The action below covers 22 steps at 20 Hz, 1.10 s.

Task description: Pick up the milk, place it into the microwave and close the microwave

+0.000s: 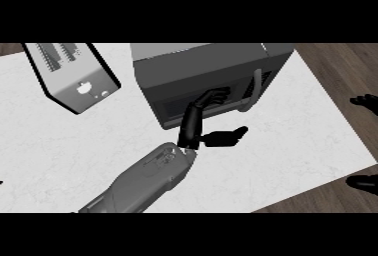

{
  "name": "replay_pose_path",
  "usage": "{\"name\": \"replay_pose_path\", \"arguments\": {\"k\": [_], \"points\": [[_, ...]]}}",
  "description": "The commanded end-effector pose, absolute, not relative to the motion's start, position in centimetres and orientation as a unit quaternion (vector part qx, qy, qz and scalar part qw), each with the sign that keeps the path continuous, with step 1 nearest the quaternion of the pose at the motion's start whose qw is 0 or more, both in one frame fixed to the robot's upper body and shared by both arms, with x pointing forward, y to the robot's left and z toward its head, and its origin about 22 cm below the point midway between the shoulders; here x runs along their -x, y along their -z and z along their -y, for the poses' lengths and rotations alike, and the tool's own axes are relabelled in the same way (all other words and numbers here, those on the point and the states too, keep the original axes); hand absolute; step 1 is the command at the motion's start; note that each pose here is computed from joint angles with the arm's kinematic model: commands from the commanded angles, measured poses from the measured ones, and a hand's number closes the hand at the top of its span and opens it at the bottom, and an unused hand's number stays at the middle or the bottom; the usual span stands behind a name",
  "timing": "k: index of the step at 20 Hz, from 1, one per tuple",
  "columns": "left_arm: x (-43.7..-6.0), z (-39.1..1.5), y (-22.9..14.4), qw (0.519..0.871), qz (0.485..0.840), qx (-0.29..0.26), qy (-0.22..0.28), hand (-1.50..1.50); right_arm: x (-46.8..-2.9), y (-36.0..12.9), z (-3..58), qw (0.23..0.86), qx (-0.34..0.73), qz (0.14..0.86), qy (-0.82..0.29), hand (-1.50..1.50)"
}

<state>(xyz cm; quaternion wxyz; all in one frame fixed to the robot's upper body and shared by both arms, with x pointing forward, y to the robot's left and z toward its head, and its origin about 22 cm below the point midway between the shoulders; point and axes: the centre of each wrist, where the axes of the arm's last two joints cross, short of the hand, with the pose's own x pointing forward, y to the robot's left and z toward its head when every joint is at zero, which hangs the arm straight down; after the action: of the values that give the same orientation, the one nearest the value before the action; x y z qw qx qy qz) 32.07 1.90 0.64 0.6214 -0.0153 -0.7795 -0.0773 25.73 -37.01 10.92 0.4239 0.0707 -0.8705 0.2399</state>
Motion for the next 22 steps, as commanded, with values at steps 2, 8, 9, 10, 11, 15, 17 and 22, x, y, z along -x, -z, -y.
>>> {"name": "replay_pose_path", "arguments": {"k": [2,8,9,10,11,15,17,22], "points": [[-33.8,-1.7,-2.8,0.621,0.783,-0.002,0.020,-1.50,-26.1,-15.1,38.3,0.375,0.016,0.881,-0.289,1.50],[-33.8,-1.6,-3.0,0.620,0.785,-0.003,-0.006,-1.50,-26.7,-16.5,38.5,0.358,0.043,0.883,-0.301,1.50],[-34.1,-1.5,-3.5,0.622,0.783,-0.002,-0.011,-1.50,-26.7,-17.0,38.5,0.353,0.046,0.885,-0.300,1.50],[-34.0,-1.6,-3.1,0.624,0.781,-0.001,-0.009,-1.50,-26.8,-16.7,38.3,0.351,0.040,0.886,-0.301,1.50],[-34.1,-1.5,-3.3,0.622,0.783,-0.004,-0.007,-1.50,-27.0,-17.3,38.3,0.348,0.047,0.885,-0.305,1.50],[-34.1,-1.6,-3.0,0.625,0.781,-0.003,-0.016,-1.50,-27.1,-17.7,38.6,0.345,0.053,0.884,-0.312,1.50],[-33.8,-1.5,-2.6,0.620,0.784,-0.003,-0.010,-1.50,-27.4,-17.9,38.4,0.342,0.059,0.886,-0.308,1.50],[-34.2,-1.5,-3.0,0.617,0.787,0.002,-0.022,-1.50,-27.7,-18.5,38.5,0.338,0.066,0.886,-0.312,1.50]]}}
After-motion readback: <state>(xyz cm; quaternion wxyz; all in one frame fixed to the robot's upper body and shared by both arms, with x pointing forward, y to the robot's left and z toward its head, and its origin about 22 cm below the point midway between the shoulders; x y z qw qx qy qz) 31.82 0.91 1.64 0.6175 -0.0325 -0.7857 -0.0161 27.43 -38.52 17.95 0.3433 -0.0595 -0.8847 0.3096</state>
